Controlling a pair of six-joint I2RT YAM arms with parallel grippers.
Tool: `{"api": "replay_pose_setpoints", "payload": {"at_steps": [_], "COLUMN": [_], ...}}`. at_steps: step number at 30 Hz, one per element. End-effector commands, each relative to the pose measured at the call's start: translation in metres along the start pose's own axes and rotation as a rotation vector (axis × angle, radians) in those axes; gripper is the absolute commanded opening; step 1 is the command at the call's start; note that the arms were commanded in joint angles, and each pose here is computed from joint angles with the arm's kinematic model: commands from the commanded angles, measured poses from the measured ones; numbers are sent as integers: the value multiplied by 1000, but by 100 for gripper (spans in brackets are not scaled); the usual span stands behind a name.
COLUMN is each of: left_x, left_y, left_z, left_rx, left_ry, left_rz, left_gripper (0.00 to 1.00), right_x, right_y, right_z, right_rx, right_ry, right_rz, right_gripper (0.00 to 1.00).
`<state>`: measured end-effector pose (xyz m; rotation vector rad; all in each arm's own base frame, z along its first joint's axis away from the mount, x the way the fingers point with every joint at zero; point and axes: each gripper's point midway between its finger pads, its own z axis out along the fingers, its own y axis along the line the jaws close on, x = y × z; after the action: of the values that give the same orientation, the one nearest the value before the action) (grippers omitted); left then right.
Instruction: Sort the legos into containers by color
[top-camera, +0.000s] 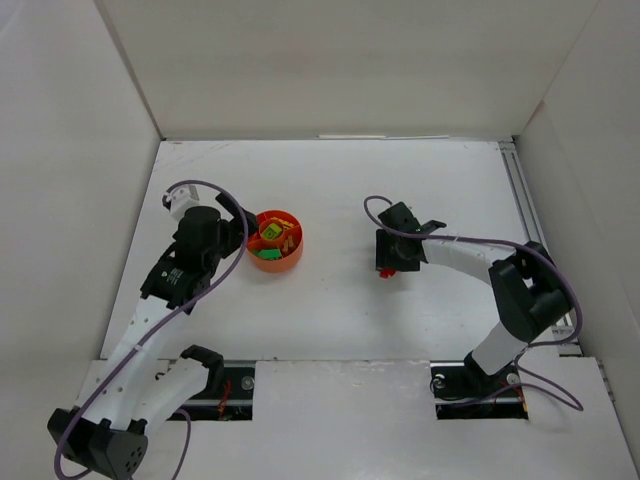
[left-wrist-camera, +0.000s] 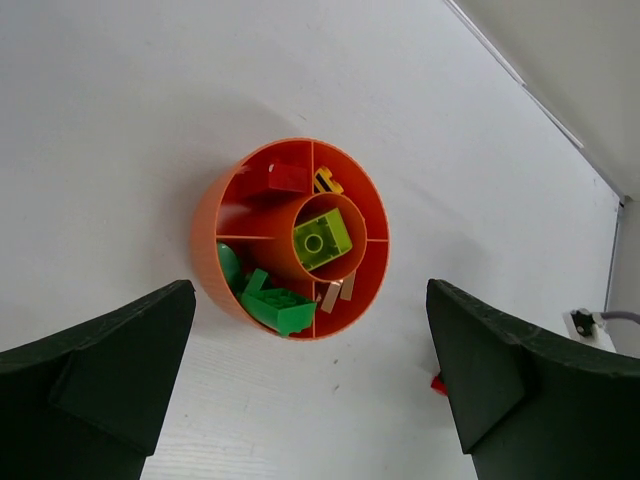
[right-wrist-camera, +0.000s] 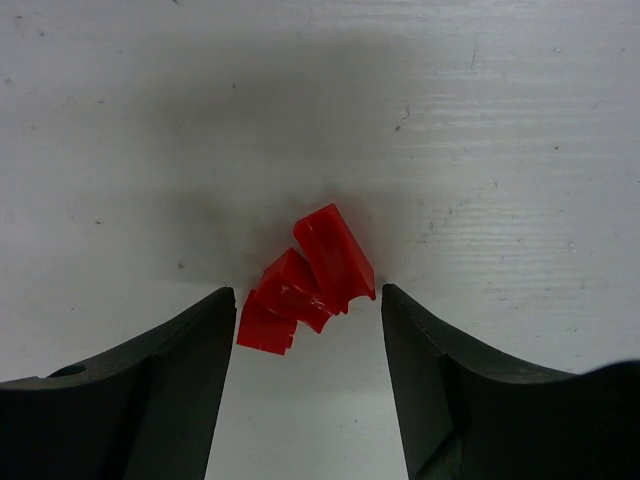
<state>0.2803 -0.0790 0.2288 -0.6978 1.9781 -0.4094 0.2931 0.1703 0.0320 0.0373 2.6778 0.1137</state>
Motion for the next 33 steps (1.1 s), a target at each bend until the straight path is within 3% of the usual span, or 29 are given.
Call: {"api": "replay_pose_setpoints", "payload": {"at_steps": [1,16,21,27,33], "left_x": [7,12,13,11,13], "left_y": [2,1,0,-4,-5], "left_z": [-8,-11,-12,-12,-12], "left_rx": [27,55,61,81,87], "left_ry": [25,36,43,38,44], "left_rz": [11,26,26,21,30], "left_gripper": [100,100,100,100,100], "right_x": [-14,-16,-19,-28,-50], "right_y": [9,-6,-9,-12,14], "right_z": [0,14,12,-4,-38], "right_rx": [5,76,95,99,57], "right_ry": [-50,-61,-72,-105,-193], "right_rz": [53,100,80,67,-38], "right_gripper": [65,46,30,27,27]}}
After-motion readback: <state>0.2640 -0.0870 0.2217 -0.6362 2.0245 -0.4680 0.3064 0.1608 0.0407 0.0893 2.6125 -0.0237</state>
